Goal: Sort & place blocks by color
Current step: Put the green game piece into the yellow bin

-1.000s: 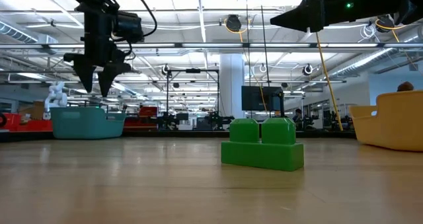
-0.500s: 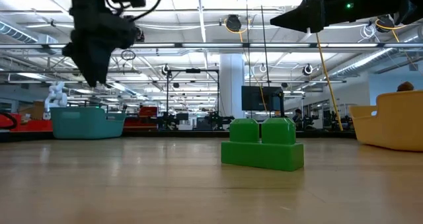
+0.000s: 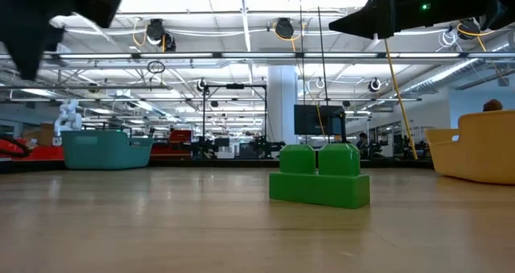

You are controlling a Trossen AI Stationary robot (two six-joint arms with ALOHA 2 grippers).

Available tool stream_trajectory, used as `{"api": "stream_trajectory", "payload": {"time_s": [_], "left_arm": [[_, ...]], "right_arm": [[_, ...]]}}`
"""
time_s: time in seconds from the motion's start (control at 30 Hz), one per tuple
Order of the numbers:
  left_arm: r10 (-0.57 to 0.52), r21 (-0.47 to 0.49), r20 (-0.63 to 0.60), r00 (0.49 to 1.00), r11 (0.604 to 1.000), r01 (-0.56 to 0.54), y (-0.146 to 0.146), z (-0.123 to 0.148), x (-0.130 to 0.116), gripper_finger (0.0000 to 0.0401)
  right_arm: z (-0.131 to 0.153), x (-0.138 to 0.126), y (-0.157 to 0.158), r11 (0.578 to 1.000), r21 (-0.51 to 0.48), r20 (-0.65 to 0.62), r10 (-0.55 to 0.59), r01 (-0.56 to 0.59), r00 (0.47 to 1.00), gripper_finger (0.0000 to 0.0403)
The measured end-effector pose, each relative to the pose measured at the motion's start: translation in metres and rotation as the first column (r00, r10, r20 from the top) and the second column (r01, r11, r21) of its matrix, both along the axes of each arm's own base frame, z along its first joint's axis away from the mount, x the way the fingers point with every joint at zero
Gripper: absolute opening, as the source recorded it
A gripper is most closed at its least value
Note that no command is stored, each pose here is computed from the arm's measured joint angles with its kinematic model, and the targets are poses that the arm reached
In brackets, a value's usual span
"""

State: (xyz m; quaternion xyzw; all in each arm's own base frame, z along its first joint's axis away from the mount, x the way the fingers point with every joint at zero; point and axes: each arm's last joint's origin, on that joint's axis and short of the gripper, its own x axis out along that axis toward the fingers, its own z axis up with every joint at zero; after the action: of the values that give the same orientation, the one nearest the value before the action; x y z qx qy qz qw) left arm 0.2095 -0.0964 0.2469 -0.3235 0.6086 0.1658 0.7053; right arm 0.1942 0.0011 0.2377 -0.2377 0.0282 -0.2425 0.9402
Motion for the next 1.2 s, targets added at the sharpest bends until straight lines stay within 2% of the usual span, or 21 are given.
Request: {"api": "stream_trajectory", "payload": {"time_s": [0.2, 0.33, 0.53, 0.83, 1.0, 1.1, 1.2], "left_arm": [[0.026, 0.051, -0.182, 0.983, 0.999, -0.017, -0.027, -0.012, -0.021, 0.0096], [0.005, 0.111, -0.249, 0.968, 0.994, 0.023, -0.038, -0.021, -0.028, 0.0083], [-0.003, 0.171, -0.230, 0.973, 0.984, 0.043, -0.043, -0.026, -0.028, 0.0076], [-0.037, 0.145, -0.224, 0.974, 0.987, 0.071, -0.037, -0.025, -0.023, 0.0076], [-0.047, 0.128, -0.207, 0.977, 0.989, 0.075, -0.033, -0.015, -0.020, 0.0076], [-0.050, 0.181, -0.158, 0.986, 0.980, 0.078, -0.029, -0.005, -0.015, 0.0076], [-0.061, 0.247, -0.094, 0.994, 0.965, 0.083, -0.027, -0.006, -0.011, 0.0076]], "right_arm": [[0.001, 0.000, 0.001, 1.000, 0.016, 0.015, 0.006, -0.006, 1.000, 0.0254], [0.003, 0.000, 0.004, 0.999, 0.033, 0.052, 0.025, -0.027, 0.998, 0.0254], [0.005, -0.001, 0.007, 0.999, 0.030, 0.064, 0.042, -0.044, 0.997, 0.0254], [0.005, -0.001, 0.007, 0.999, 0.022, 0.060, 0.042, -0.043, 0.997, 0.0254], [0.005, -0.001, 0.007, 0.999, 0.019, 0.058, 0.042, -0.043, 0.997, 0.0254], [0.004, -0.001, 0.007, 0.999, 0.019, 0.055, 0.041, -0.042, 0.998, 0.0254], [0.004, -0.001, 0.007, 0.999, 0.015, 0.053, 0.041, -0.042, 0.998, 0.0254]]}}
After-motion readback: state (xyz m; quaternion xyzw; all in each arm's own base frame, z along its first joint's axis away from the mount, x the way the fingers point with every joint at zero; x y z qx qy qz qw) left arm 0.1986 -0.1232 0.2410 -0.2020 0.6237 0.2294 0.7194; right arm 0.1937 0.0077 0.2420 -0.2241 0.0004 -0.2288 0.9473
